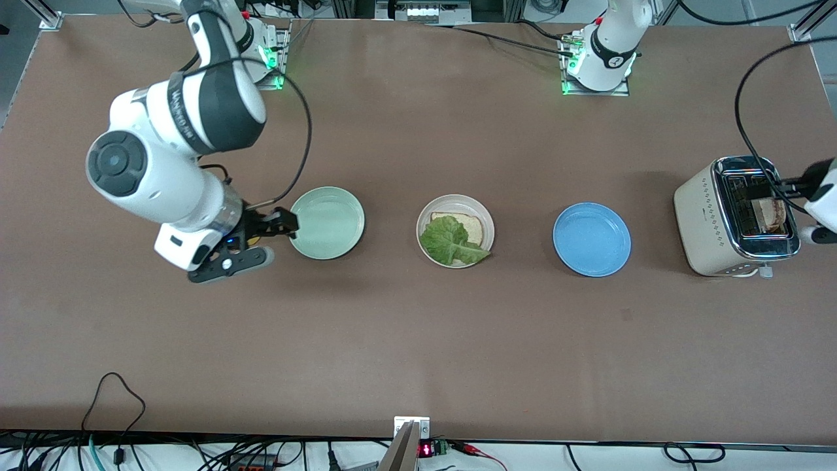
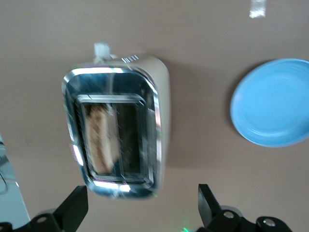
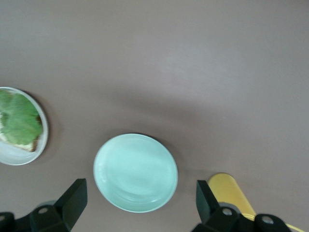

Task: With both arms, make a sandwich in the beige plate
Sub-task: 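Withdraw the right gripper while the left gripper reaches into the toaster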

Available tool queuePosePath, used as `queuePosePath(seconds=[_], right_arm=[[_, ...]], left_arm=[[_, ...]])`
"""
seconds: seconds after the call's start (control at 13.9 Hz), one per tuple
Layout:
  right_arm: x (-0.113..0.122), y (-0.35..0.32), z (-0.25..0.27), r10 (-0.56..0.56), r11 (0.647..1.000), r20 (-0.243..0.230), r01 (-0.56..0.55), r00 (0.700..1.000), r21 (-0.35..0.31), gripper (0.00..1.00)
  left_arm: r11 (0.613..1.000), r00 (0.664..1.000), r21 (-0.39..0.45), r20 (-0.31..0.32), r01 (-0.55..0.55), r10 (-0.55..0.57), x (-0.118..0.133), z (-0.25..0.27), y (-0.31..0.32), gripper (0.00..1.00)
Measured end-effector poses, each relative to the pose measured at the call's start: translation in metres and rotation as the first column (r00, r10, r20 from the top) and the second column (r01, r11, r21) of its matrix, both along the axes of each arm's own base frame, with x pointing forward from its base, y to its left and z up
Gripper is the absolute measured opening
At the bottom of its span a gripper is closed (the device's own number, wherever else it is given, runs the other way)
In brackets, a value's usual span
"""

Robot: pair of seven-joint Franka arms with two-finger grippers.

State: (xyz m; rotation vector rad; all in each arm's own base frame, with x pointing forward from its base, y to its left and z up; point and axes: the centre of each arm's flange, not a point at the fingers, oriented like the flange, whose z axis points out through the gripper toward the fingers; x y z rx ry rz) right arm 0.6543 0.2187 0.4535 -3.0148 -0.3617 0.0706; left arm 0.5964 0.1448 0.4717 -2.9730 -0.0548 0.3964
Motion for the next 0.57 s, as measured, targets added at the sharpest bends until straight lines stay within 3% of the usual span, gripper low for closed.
queuePosePath(seconds=[0.22, 0.57], right_arm=[[0.006, -0.024, -0.002, -0.040, 0.999, -0.004, 0.040, 0.999, -0.006, 1.00], [0.016, -0.069, 0.013, -0.115, 0.993, 0.029, 0.116, 0.993, -0.031, 1.00]], left_arm=[[0.998, 0.997, -0.006, 0.042, 0.066, -0.066, 0.002, -0.029, 0.042, 1.00], [0.991, 0.987, -0.016, 0.101, 0.130, -0.128, -0.023, -0.088, 0.082, 1.00]])
